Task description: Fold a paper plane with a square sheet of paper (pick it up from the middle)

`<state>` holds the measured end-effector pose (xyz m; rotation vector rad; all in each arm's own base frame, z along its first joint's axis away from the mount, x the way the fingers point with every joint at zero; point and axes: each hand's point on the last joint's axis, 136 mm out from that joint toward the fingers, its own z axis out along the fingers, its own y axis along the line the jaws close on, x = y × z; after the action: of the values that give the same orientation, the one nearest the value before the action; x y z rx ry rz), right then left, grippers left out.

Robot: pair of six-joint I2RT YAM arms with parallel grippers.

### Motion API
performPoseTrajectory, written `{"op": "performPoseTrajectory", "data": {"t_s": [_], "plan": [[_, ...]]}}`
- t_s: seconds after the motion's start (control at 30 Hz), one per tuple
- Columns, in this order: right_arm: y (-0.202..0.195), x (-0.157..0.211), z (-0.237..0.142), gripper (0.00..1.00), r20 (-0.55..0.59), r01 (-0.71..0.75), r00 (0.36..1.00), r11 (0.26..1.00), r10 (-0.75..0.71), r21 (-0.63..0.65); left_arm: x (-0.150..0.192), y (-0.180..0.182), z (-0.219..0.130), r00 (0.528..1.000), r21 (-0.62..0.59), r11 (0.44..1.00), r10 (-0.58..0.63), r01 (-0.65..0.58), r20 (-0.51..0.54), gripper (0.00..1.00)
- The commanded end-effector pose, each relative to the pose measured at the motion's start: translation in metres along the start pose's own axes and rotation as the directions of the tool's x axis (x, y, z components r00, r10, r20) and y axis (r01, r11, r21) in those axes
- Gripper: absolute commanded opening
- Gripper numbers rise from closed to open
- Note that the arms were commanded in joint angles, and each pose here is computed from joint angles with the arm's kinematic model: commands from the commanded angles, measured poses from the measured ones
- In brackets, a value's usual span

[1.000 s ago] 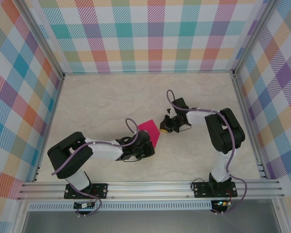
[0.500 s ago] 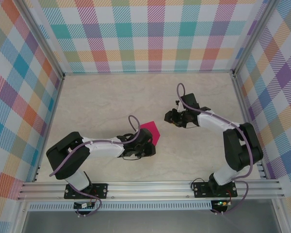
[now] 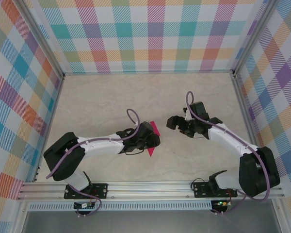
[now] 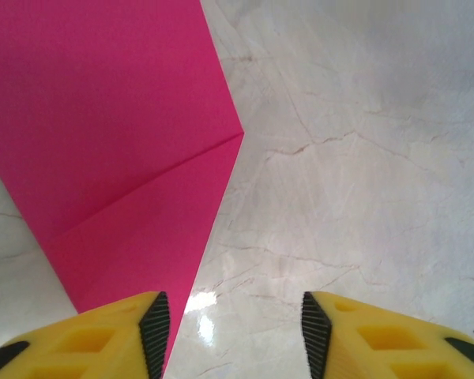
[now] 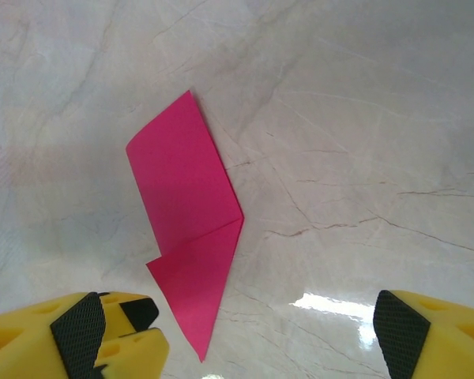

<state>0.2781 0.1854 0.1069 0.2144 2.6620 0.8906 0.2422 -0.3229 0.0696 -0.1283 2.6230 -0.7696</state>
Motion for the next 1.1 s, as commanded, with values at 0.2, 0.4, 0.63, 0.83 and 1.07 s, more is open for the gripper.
{"op": "performPoseTrajectory", "data": {"t_s": [0.2,0.4,0.63,0.83,1.07], "plan": [[0.008,0.013,0.021,0.91,-0.116,-0.049,0.992,0.995,0.040,-0.082,-0.023,0.011,0.025,0.992,-0.038,0.993,-0.113,0.115,0.051,0.33],[0.012,0.018,0.035,0.90,-0.180,-0.084,0.982,0.989,0.061,-0.125,-0.019,0.042,0.029,0.984,-0.105,0.979,-0.168,0.174,0.062,0.24],[0.019,0.026,0.050,0.86,-0.257,-0.105,0.964,0.980,0.059,-0.169,-0.010,0.058,0.025,0.979,-0.098,0.975,-0.194,0.201,0.068,0.14],[0.030,0.033,0.065,0.79,-0.306,-0.095,0.951,0.979,0.036,-0.179,-0.002,0.068,0.028,0.977,-0.109,0.971,-0.208,0.213,0.057,0.10],[0.032,0.032,0.081,0.67,-0.330,-0.100,0.943,0.983,0.044,-0.154,-0.001,0.071,0.026,0.976,-0.116,0.970,-0.209,0.215,0.063,0.09]]}}
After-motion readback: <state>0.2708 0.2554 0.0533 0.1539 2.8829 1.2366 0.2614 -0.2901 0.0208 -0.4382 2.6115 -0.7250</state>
